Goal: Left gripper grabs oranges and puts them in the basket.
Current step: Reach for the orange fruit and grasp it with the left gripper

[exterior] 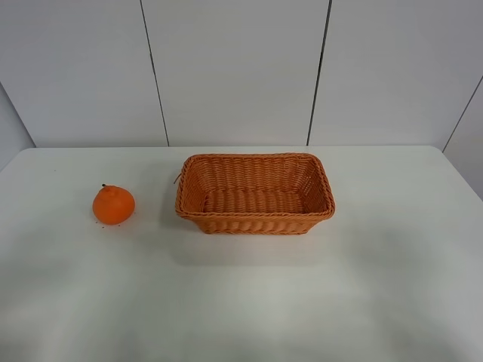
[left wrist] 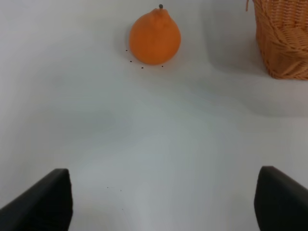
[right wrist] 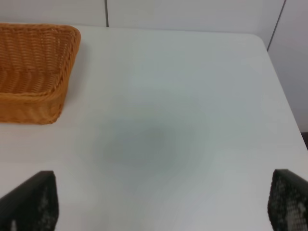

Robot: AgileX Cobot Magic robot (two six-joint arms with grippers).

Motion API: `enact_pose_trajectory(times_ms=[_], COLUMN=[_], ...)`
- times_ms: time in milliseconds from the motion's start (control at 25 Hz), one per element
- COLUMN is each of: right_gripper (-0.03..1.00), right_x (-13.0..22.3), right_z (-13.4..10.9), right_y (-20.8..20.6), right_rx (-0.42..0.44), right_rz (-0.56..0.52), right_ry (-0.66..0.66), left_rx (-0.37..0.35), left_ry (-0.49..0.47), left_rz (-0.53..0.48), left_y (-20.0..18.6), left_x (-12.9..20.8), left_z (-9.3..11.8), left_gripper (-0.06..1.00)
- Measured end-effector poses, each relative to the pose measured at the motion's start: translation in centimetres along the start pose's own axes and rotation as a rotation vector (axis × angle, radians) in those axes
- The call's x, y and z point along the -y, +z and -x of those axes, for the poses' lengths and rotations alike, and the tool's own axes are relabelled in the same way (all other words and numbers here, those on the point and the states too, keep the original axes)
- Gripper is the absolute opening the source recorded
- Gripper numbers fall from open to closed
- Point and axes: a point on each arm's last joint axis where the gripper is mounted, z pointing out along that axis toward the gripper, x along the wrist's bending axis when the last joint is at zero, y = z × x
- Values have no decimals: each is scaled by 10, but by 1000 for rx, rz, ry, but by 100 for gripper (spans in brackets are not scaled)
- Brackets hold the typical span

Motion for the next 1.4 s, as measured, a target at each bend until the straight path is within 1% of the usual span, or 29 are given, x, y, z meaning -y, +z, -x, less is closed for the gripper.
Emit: enact_pose_trajectory(times_ms=[520, 640, 720, 880, 920, 1000, 1160, 1240, 1400], right_gripper=[69, 69, 69, 69, 69, 69, 69, 69, 69], right_x=[0, 0, 0, 0, 0, 0, 0, 0, 0], right_z=[0, 0, 0, 0, 0, 0, 0, 0, 0], right_y=[0, 0, 0, 0, 0, 0, 0, 0, 0], right_rx=[0, 0, 0, 0, 0, 0, 0, 0, 0], right_rz=[0, 0, 0, 0, 0, 0, 0, 0, 0], right_ry=[0, 0, 0, 0, 0, 0, 0, 0, 0], left_rx=[0, 1, 1, -1, 3, 3, 1, 0, -3], left_ry=[0, 0, 1, 3, 2, 3, 3, 3, 3], left_rz=[3, 58, 58, -35, -82, -136, -302, -381, -503], left_y=[0, -7, -12, -6, 1, 12, 59, 85, 141], left_x=[0, -9, -23, -65, -79, -102, -149, -165, -193], left_z=[0, 0, 0, 1, 2, 2, 3, 4, 4], left_gripper=[87, 87, 87, 87, 87, 87, 86, 86, 85])
